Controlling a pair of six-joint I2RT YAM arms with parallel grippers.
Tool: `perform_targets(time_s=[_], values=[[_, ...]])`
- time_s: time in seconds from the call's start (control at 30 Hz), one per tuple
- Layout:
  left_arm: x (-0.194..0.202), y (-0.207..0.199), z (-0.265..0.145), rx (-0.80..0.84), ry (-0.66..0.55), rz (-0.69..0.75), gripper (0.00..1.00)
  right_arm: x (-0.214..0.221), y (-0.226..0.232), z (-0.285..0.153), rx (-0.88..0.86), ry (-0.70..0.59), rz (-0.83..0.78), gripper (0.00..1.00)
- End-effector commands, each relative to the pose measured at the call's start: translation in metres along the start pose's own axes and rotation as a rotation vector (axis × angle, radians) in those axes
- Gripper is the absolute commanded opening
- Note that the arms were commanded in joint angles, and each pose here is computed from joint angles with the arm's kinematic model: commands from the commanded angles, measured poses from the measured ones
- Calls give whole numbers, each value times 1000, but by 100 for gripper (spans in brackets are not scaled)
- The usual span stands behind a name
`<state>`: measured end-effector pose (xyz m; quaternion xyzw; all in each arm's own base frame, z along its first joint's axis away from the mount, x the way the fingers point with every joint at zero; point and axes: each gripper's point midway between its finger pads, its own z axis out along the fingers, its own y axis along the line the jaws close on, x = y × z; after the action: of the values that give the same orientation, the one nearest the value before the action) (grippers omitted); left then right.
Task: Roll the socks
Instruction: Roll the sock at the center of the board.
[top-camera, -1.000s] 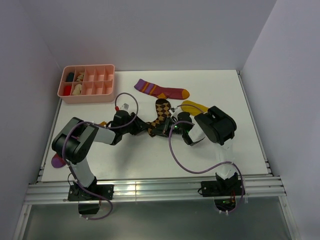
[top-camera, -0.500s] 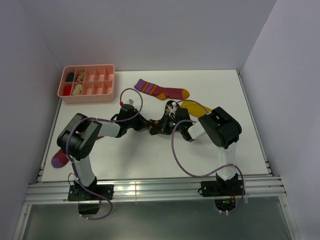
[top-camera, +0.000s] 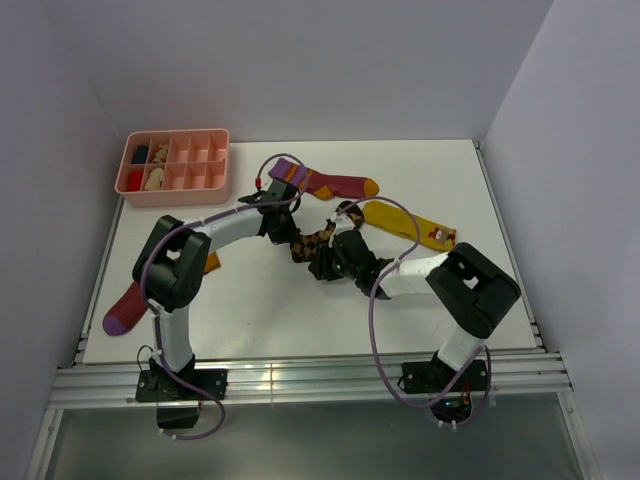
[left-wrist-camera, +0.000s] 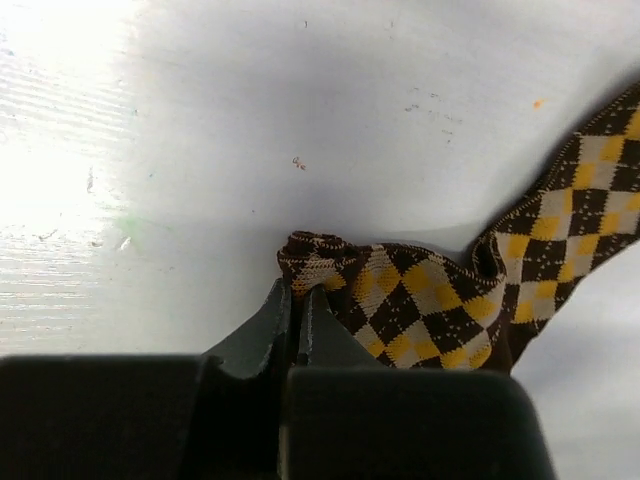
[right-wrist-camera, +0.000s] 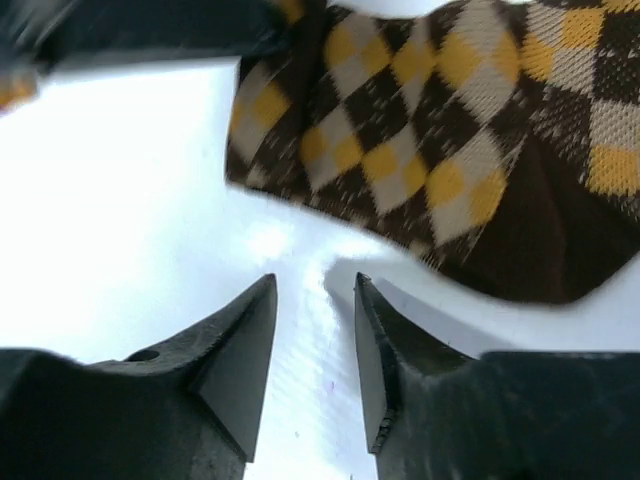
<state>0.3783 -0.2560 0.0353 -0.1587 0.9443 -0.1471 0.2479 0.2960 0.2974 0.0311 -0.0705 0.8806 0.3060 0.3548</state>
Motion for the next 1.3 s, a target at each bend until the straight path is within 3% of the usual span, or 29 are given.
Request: perform_targets(time_s=[0.0, 0.13, 0.2, 0.37, 0.57, 0.7, 0.83, 1.27], values=[[20, 31, -2, -188, 95, 100, 0, -16, -8, -13, 159, -165, -215, 45], [19, 22, -3, -192, 114, 114, 0, -16, 17, -18, 158, -254, -328, 48], [24, 21, -4, -188, 129, 116, 0, -16, 32, -15, 126, -269, -329, 55], [27, 22, -7, -182, 139, 118, 0, -23, 48, -6, 80, -281, -326, 55], [28, 21, -11, -154, 132, 123, 0, -35, 42, -6, 113, -323, -279, 64], [32, 25, -11, -154, 134, 123, 0, -47, 20, -10, 149, -315, -171, 59], [32, 27, -14, -147, 118, 122, 0, -56, -3, -9, 224, -281, -107, 59], [32, 31, -27, -96, 98, 203, 0, -44, -74, 38, 362, 45, 126, 62]])
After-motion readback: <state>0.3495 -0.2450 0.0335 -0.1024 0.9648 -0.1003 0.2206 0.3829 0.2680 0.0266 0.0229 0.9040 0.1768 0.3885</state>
